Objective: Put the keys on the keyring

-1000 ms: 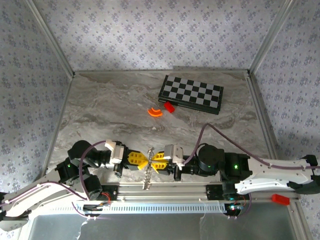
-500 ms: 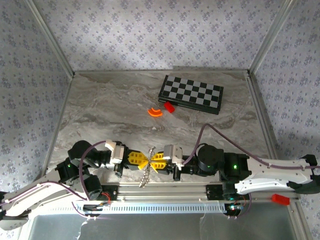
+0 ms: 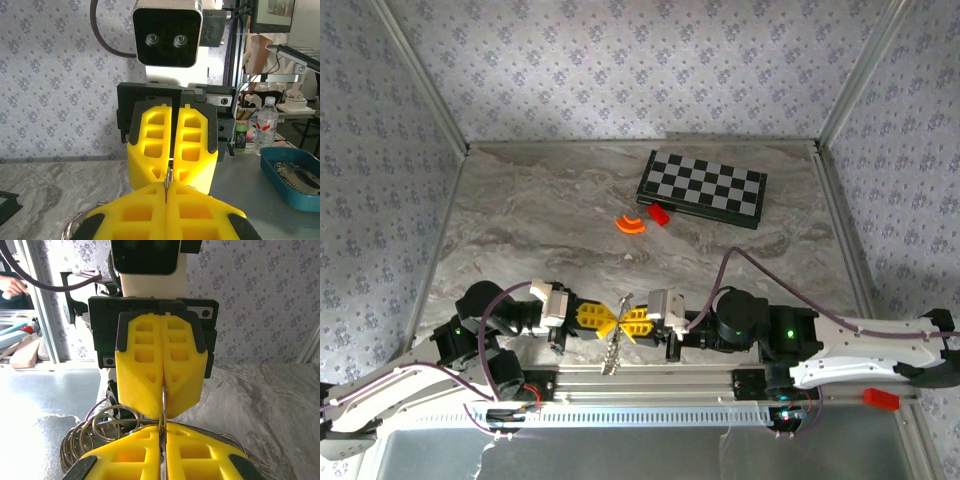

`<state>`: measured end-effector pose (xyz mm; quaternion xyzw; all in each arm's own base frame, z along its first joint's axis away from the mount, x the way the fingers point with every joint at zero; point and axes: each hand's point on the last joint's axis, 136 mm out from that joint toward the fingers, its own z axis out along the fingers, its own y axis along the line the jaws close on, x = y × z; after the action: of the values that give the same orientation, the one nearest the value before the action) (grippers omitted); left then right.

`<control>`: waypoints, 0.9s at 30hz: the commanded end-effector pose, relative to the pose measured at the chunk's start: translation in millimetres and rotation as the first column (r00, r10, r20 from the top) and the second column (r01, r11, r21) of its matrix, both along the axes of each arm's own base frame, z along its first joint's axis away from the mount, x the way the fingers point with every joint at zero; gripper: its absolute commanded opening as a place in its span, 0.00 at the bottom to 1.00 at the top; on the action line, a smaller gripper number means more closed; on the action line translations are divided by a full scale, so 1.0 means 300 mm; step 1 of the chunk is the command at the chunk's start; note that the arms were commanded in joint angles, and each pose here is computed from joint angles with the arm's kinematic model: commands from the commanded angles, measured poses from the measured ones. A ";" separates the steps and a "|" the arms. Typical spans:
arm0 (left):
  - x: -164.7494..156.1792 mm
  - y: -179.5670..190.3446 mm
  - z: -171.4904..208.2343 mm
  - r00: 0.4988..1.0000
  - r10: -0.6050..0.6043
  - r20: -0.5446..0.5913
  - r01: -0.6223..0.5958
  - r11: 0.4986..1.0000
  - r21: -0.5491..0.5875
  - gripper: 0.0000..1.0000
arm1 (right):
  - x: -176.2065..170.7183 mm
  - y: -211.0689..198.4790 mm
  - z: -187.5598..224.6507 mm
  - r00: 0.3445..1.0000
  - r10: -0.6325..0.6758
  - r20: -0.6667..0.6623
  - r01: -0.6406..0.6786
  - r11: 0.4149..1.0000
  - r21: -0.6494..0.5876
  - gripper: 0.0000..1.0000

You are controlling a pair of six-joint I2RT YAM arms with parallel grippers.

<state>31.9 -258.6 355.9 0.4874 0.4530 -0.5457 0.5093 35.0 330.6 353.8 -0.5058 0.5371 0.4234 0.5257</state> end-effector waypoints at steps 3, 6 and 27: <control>-0.007 0.000 0.048 0.999 -0.001 0.035 0.002 1.000 -0.029 0.00 | 0.014 -0.005 0.060 0.999 -0.030 0.021 0.029 0.998 0.062 0.04; -0.006 -0.002 0.042 0.999 -0.001 0.032 0.002 1.000 -0.019 0.00 | 0.027 -0.007 0.054 0.998 -0.053 0.025 0.052 0.997 0.050 0.00; 0.096 0.045 -0.095 0.979 0.175 0.103 -0.201 0.908 0.368 0.33 | 0.076 -0.090 -0.072 0.997 -0.059 0.050 0.074 0.922 -0.380 0.00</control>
<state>62.1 -249.8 338.4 0.5217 0.5624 -0.4098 0.4936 56.8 314.7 343.4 -0.5588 0.6001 0.3151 0.4778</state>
